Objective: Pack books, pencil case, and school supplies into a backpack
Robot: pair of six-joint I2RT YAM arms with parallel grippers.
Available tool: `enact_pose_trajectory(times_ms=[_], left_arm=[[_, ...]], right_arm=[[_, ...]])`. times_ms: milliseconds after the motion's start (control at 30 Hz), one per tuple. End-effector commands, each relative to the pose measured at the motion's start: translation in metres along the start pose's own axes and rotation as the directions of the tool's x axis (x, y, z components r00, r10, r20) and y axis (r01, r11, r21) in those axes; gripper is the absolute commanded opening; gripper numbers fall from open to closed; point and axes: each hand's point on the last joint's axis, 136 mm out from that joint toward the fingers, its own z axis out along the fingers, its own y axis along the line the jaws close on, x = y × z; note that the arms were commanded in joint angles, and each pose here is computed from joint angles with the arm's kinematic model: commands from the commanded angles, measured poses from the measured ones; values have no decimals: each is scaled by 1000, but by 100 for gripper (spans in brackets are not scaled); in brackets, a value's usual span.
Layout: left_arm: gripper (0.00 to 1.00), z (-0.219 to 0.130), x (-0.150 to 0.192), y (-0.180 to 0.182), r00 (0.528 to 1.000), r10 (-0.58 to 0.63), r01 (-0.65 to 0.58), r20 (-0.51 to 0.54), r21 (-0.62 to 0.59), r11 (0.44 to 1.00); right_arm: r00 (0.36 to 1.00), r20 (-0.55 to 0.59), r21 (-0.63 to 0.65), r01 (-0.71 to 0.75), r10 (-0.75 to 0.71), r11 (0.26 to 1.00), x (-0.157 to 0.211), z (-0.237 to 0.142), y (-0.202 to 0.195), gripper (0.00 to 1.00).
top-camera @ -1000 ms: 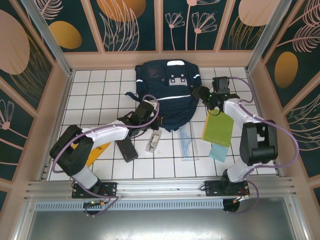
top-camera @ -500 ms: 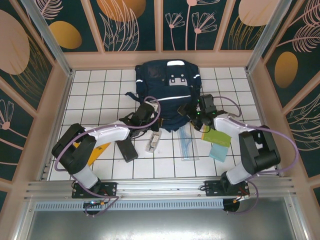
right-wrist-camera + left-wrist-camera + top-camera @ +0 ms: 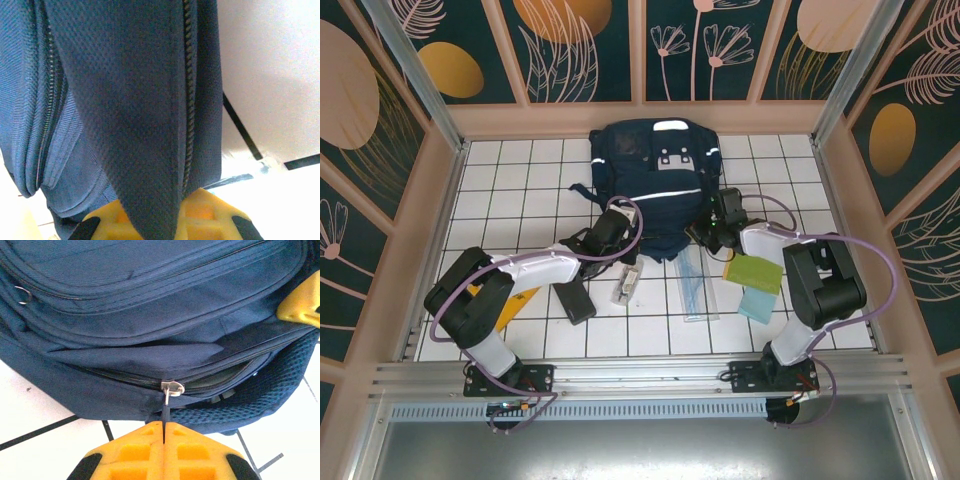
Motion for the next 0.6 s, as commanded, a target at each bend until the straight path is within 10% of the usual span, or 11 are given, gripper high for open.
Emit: enact_pose_trajectory(times_ms=[0, 567], left_arm=[[0, -4, 14, 20, 999, 33, -36, -40, -82, 996], [0, 21, 30, -5, 990, 53, -46, -130, 55, 997]], right_arm=[[988, 149, -10, 43, -41, 999, -41, -22, 5, 0], [986, 75, -27, 151, -149, 988, -34, -8, 26, 0]])
